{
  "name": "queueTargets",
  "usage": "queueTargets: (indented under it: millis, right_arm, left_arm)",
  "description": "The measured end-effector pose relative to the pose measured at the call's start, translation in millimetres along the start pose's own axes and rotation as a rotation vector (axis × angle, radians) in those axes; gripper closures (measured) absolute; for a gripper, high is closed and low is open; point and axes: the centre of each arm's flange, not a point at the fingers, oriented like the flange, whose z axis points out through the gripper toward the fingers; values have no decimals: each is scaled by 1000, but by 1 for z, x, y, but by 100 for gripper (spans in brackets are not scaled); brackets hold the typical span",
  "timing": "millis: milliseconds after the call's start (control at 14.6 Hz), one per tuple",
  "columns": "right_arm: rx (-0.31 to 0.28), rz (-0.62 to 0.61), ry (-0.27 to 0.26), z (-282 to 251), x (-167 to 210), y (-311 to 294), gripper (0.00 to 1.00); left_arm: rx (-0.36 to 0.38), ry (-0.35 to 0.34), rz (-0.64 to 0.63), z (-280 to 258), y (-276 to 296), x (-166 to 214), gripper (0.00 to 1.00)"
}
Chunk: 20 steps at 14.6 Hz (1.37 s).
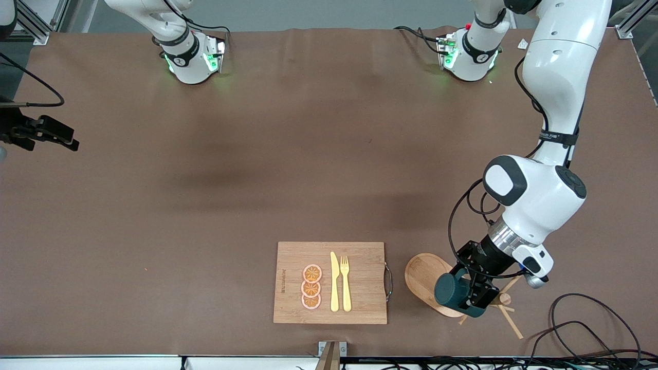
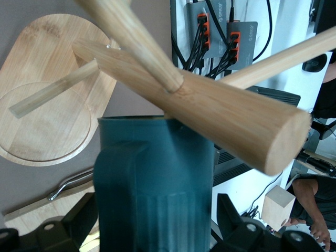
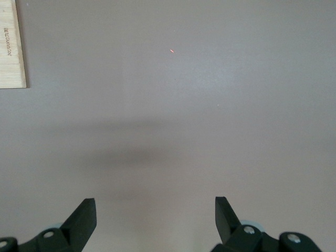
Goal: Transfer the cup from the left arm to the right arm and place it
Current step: 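Close the left gripper on the teal mug's body, then lift the teal mug off the stand and carry it to mid-table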
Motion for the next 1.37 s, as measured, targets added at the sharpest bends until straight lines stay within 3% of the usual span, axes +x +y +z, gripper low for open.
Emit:
queueTargets:
  millis: [274,411,616,1095,1369]
  right_arm:
    - [0,0,1,0,0,0,0]
    - [0,0,2,0,0,0,0]
    - [0,-1,3,0,0,0,0]
    - [0,-3,7,-2,0,-1,0]
    - [0,-5,10,-4,1,-2,0]
  left_arm:
    - [-27,10,-4,6,-2,2,2]
    - [-36,11,-3,5,0,1,15]
    - [-35,-2,-1,6,-1,-6,16]
    - [-32,-84,36,-8,0,-84,16]
    - [23,-127,67,-30,-3,-139,16]
